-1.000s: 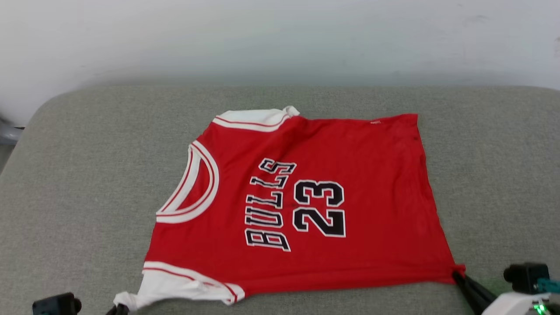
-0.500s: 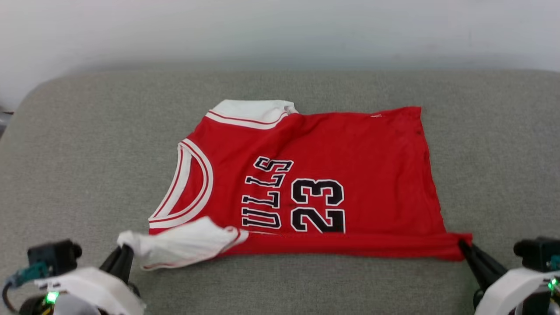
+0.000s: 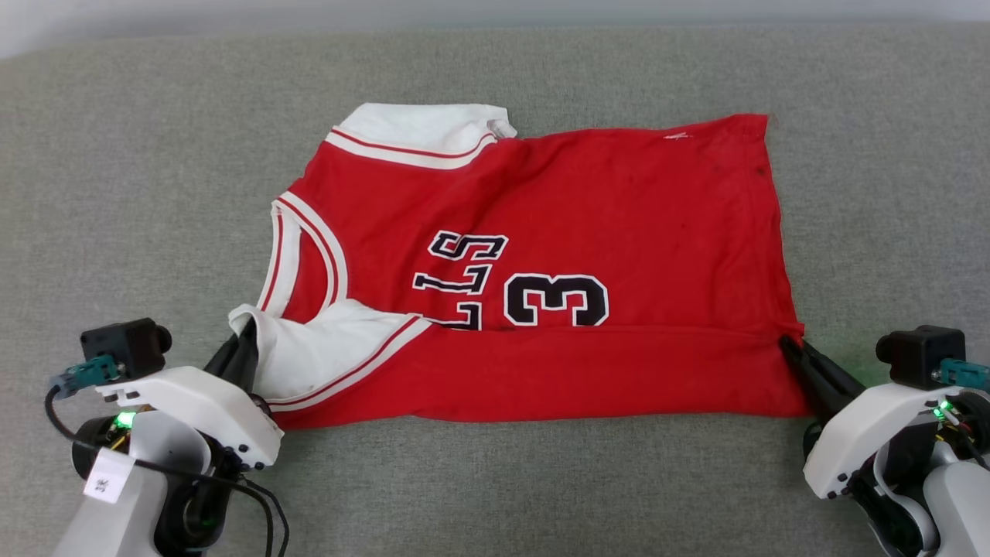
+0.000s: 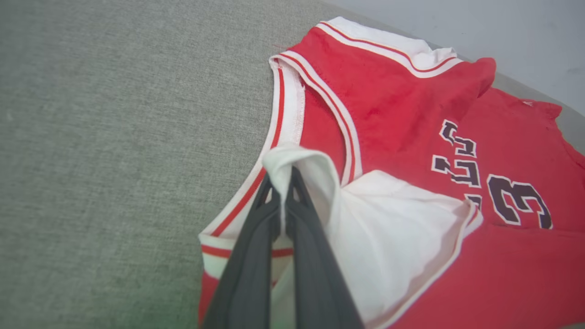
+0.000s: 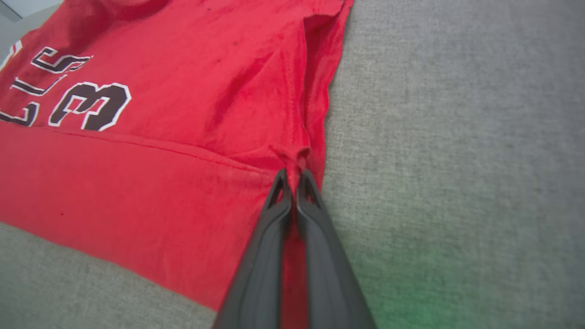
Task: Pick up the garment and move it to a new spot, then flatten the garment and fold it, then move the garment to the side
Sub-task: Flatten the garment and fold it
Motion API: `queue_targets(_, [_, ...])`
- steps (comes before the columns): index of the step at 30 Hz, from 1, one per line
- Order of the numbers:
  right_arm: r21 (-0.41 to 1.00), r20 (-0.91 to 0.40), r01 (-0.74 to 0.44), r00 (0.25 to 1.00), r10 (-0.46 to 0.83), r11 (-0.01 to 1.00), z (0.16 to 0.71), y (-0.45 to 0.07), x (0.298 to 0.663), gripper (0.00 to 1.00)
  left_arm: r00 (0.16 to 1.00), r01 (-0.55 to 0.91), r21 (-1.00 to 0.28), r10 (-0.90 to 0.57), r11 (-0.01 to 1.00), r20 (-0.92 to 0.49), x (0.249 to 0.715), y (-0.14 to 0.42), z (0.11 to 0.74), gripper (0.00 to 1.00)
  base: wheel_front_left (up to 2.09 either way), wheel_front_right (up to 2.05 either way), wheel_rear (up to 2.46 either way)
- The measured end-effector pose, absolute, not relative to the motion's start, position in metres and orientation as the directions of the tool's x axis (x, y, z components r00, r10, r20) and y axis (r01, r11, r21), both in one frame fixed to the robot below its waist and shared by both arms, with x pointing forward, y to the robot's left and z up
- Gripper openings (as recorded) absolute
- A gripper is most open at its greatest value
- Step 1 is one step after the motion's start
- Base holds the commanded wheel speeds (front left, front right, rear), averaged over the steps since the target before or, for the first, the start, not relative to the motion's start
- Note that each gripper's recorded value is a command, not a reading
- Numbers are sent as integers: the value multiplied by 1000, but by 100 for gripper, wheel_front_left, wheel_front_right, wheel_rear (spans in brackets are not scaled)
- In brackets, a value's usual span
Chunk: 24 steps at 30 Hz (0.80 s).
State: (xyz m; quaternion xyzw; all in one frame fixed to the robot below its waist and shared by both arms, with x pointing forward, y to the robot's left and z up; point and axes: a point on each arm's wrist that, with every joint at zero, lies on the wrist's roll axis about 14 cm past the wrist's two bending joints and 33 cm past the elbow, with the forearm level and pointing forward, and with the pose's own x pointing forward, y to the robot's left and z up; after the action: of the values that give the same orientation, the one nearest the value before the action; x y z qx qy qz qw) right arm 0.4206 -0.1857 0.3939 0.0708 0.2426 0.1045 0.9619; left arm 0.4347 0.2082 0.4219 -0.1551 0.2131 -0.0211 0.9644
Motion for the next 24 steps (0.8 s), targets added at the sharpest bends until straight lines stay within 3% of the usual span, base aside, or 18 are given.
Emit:
queue_targets(5, [204, -481, -144, 847, 227, 968, 374, -187, 421, 0, 853, -49, -333, -135, 942, -504, 431, 202, 386, 0, 0, 0, 0])
queue_targets(6, [209, -470, -143, 853, 227, 967, 375, -186, 422, 6, 847, -49, -335, -139, 941, -512, 431, 201, 383, 0, 0, 0, 0])
queue_targets(8, [208, -454, -141, 863, 223, 968, 374, -186, 423, 41, 845, -51, -338, -140, 940, -517, 432, 202, 381, 0, 0, 0, 0])
queue_targets(9, [211, -455, -144, 861, 227, 967, 373, -184, 422, 56, 846, -54, -339, -137, 939, -515, 432, 202, 381, 15, 0, 0, 0])
queue_targets(10, [211, -441, -149, 867, 231, 966, 375, -183, 423, 100, 845, -58, -342, -136, 938, -517, 431, 203, 380, 39, 0, 0, 0])
queue_targets(11, [208, -428, -156, 873, 234, 966, 377, -182, 423, 100, 845, -60, -346, -137, 937, -517, 430, 203, 381, 84, 0, 0, 0])
queue_targets(12, [211, -412, -162, 880, 238, 964, 380, -180, 423, 100, 849, -64, -343, -130, 937, -513, 430, 205, 382, 100, 0, 0, 0])
queue_targets(24, [173, -110, -132, 982, 153, 976, 453, -197, 422, 100, 891, -132, -230, 14, 964, -453, 417, 249, 421, 100, 0, 0, 0])
